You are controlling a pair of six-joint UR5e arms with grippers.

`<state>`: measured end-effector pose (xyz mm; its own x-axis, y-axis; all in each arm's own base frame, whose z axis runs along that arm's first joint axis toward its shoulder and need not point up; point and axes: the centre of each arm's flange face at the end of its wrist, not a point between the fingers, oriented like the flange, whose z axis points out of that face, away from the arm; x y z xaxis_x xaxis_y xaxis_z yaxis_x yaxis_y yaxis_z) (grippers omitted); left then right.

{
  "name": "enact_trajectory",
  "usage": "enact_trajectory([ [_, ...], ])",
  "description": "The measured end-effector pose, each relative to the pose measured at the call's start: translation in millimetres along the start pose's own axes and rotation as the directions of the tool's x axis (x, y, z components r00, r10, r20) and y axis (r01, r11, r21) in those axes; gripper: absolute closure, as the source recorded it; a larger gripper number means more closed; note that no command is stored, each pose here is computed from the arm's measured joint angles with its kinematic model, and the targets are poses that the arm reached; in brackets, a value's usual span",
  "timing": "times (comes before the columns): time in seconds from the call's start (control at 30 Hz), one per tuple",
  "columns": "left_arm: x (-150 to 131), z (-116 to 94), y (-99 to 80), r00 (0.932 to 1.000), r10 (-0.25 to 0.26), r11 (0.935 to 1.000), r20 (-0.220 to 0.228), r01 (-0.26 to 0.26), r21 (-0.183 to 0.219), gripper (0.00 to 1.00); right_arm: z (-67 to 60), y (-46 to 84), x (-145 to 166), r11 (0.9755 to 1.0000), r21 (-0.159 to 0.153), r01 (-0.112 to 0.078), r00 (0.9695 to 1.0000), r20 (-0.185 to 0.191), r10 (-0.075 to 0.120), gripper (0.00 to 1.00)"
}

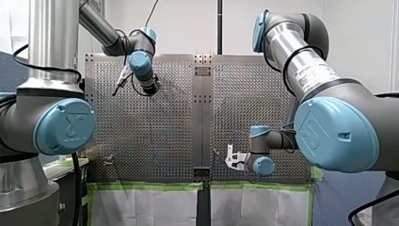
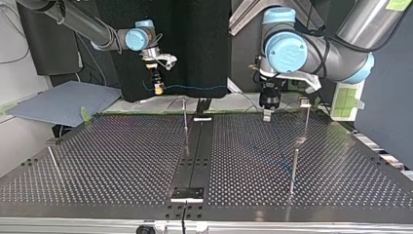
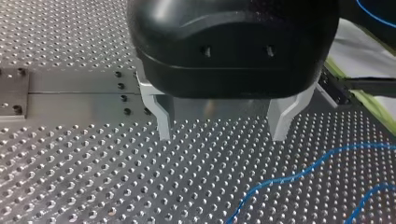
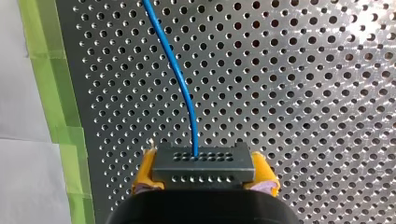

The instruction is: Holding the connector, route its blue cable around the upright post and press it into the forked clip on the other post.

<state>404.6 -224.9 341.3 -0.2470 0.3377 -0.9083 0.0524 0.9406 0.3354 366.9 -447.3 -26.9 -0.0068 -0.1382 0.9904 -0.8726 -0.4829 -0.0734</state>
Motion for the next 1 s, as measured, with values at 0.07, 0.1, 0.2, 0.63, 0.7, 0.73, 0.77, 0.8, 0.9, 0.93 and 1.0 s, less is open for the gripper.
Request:
enact_trajectory([
  [0.07,0.0,2.4,1.2,0.9999,0.009,0.9999,0.009,-0.009,-0.007,0.00,-0.1,-0.1,-0.2,1.0000,0.000,0.000,1.0000,0.000,0.000,1.00],
  [0.1,-0.5,4.0,2.3,0.9998,0.015,0.9998,0.015,-0.015,-0.014,0.00,-0.1,-0.2,-0.2,1.0000,0.000,0.000,1.0000,0.000,0.000,1.00],
  [0.2,-3.4,7.7,5.6,0.9990,0.030,0.9989,0.033,-0.029,-0.038,0.00,0.0,-0.2,-0.1,1.0000,0.000,0.000,1.0000,0.000,0.000,1.00],
  [0.63,-28.9,21.4,13.0,0.9842,0.104,0.9891,0.143,-0.088,-0.118,0.00,-0.2,-0.9,-0.3,1.0000,0.004,0.000,1.0000,0.001,0.000,1.00],
  [0.7,-31.7,22.9,13.3,0.9803,0.118,0.9870,0.158,-0.098,-0.127,0.00,-0.2,-0.9,-0.2,1.0000,0.004,0.000,1.0000,0.001,0.000,1.00],
  [0.73,-32.7,23.6,13.5,0.9786,0.124,0.9860,0.164,-0.103,-0.132,0.00,-0.1,-0.9,-0.1,1.0000,0.004,0.000,1.0000,0.000,0.000,1.00],
  [0.77,-33.3,24.7,13.5,0.9768,0.130,0.9850,0.170,-0.108,-0.135,0.00,-0.2,-0.9,-0.1,1.0000,0.004,0.000,1.0000,0.000,0.000,1.00],
  [0.8,-33.2,27.0,12.8,0.9747,0.137,0.9841,0.177,-0.114,-0.136,0.00,-0.1,-0.9,0.0,1.0000,0.004,0.000,1.0000,0.000,0.000,1.00],
  [0.9,-32.3,33.3,10.7,0.9706,0.145,0.9833,0.192,-0.120,-0.137,0.00,-0.3,-0.9,-0.3,1.0000,0.005,0.000,1.0000,0.001,0.000,1.00],
  [0.93,-32.1,35.0,10.7,0.9698,0.146,0.9830,0.196,-0.119,-0.139,0.00,-0.3,-0.9,-0.3,1.0000,0.005,0.001,1.0000,0.001,-0.001,1.00],
  [1.0,-32.5,38.7,12.4,0.9683,0.145,0.9814,0.203,-0.115,-0.154,0.00,-0.3,-1.1,-0.3,1.0000,0.005,0.001,1.0000,0.002,-0.001,1.00],
])
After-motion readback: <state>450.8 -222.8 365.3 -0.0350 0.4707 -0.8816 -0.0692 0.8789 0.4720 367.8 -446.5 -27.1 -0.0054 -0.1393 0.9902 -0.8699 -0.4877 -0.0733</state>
